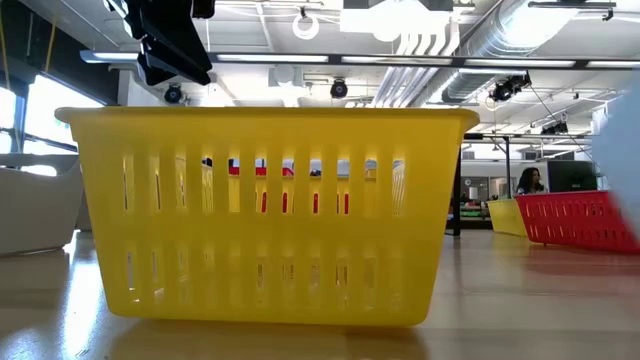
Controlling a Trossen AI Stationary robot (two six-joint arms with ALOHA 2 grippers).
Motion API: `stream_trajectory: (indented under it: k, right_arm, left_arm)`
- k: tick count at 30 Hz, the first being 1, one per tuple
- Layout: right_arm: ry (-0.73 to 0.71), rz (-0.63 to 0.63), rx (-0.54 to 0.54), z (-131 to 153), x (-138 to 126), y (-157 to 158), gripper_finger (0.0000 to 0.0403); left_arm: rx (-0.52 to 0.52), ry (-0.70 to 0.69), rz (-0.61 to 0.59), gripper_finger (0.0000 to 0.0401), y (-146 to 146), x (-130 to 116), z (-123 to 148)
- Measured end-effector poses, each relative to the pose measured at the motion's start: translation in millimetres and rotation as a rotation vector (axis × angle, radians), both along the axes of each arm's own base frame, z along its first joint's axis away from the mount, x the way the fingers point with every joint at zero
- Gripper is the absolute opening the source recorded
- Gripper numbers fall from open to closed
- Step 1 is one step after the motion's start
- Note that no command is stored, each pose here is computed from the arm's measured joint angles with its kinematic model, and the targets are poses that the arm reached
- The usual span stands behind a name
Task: Stack baskets on shelf by color
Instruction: Put the bottom right gray bin on the shelf
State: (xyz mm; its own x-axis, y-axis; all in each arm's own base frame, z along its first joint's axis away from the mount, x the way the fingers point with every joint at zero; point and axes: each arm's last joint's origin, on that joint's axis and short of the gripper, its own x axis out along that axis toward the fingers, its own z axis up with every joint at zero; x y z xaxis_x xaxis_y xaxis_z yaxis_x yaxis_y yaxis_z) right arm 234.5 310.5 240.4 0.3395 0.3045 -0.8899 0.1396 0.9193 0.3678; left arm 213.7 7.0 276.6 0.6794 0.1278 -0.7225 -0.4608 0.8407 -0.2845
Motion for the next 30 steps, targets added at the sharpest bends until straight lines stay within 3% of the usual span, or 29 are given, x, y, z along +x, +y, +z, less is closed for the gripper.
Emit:
stream_trajectory:
  k: [14, 19, 30]
  right_arm:
    - [-0.133, 0.013, -0.124, 35.0, 63.4, -53.2, 0.0]
    - [-0.156, -0.021, -0.168, 50.0, 85.6, -81.8, 0.0]
    - [-0.252, -0.06, -0.377, 78.7, 128.1, -158.4, 0.0]
  left_arm:
    - [0.027, 0.005, -0.029, 0.0097, 0.0, 0.0, 0.0]
    - [0.071, 0.013, -0.073, 0.0097, 0.1, 0.0, 0.0]
    - [0.19, 0.035, -0.109, 0.0097, 1.8, -0.2, 0.2]
